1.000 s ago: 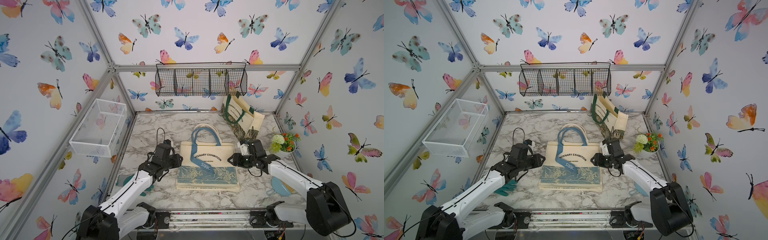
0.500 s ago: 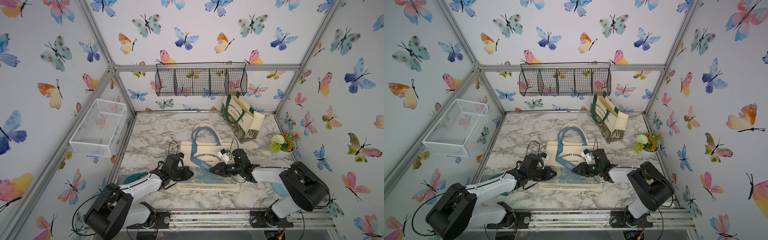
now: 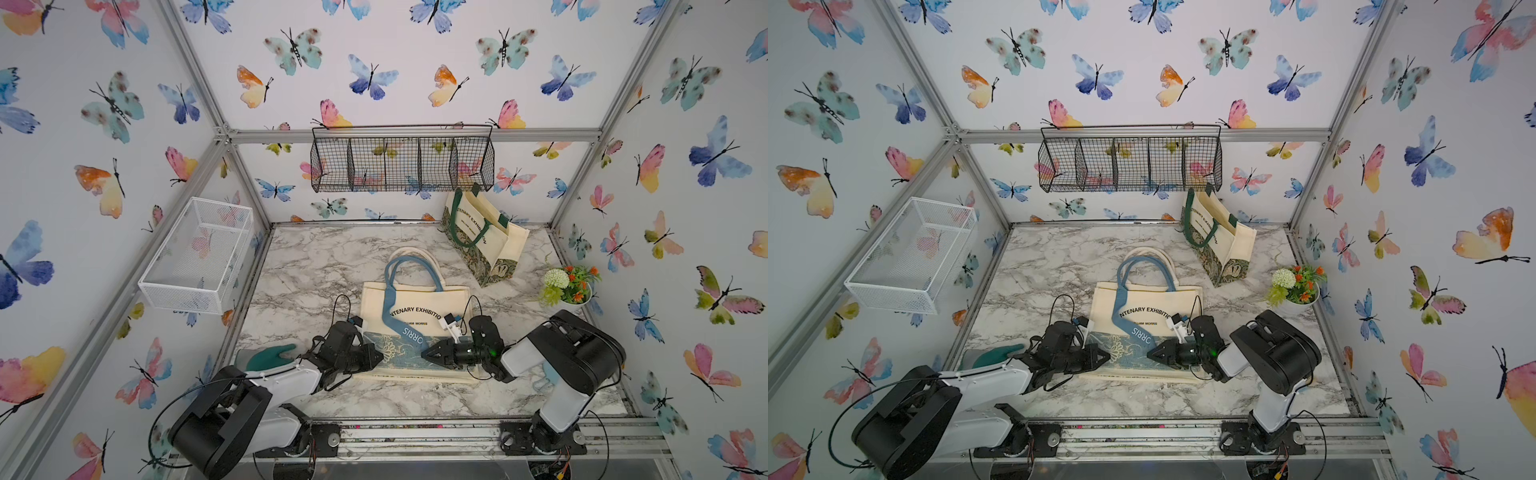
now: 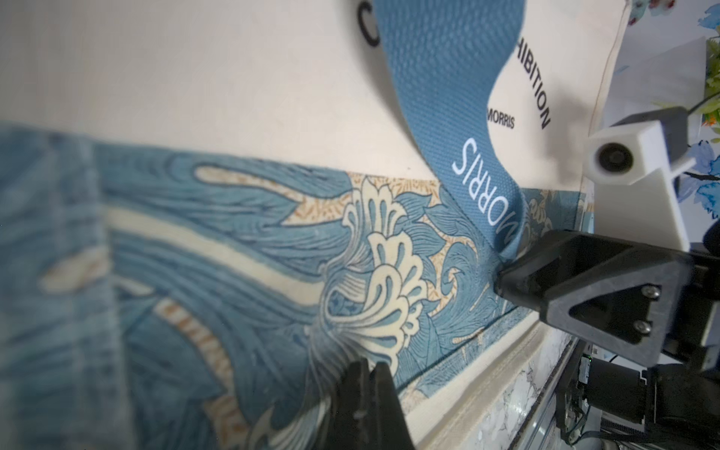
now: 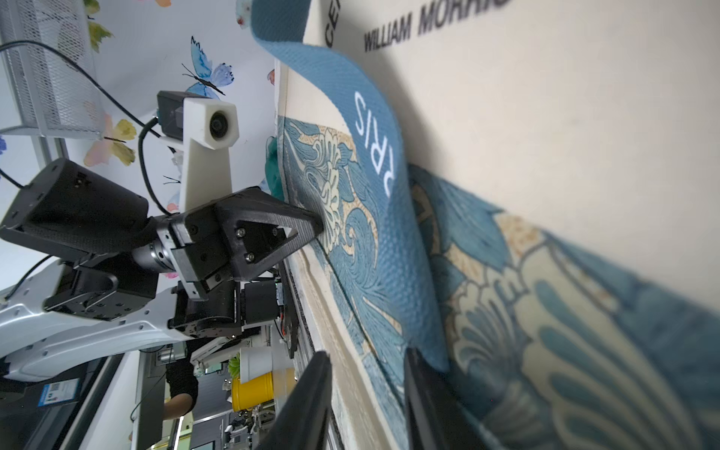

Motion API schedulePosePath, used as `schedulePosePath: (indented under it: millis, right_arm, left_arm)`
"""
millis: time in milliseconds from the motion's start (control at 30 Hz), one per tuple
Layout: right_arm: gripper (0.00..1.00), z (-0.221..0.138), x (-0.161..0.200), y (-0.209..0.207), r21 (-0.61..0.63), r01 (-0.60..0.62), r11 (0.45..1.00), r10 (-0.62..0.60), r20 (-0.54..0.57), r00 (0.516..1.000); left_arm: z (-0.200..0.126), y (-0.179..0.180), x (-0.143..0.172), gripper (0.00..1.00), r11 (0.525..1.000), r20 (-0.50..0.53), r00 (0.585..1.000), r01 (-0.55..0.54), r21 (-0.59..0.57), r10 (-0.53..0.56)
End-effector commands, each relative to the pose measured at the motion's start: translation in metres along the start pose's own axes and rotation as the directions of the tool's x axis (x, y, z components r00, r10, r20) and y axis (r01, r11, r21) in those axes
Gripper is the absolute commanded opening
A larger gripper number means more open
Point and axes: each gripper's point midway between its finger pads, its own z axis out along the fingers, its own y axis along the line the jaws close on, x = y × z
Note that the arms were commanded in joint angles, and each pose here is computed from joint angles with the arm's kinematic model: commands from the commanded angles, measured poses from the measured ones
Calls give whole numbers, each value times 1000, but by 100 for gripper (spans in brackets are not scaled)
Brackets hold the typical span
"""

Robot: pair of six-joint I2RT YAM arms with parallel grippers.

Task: Put away the canvas bag
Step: Adjust the canvas bag at the center of the board.

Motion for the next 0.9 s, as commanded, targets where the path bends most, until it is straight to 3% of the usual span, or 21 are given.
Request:
schedulePosePath:
  millis: [0,167,367,567,633,733,867]
  right_arm:
    - [43,-26,34,-77,378,-146,914,161,-8,987]
    - [50,-70,8,-79,553,-128,823,77,115,990]
    - [51,-107,-42,-26,621,-7,784,-143,191,971]
    - [48,-138,-95,42,629,71,774,-321,293,900]
    - [47,-138,-102,52,623,85,777,-331,291,898]
    - [47,-131,-106,54,620,91,779,-315,262,912]
    - [47,-124,-104,51,596,80,799,-290,264,920]
  left_arm:
    - [-8,58,29,5,964,-32,994,97,-246,-108]
    - [-10,56,25,5,963,-24,994,101,-250,-111]
    - [-26,18,-8,4,986,48,998,58,-159,-51]
    - [-55,-35,-72,20,997,230,973,-5,-81,24]
    - [-51,-40,-81,19,996,226,973,-24,-87,44]
    - [-33,-32,-81,10,990,136,989,-35,-139,54]
    - [-11,18,-62,0,952,51,999,8,-307,8]
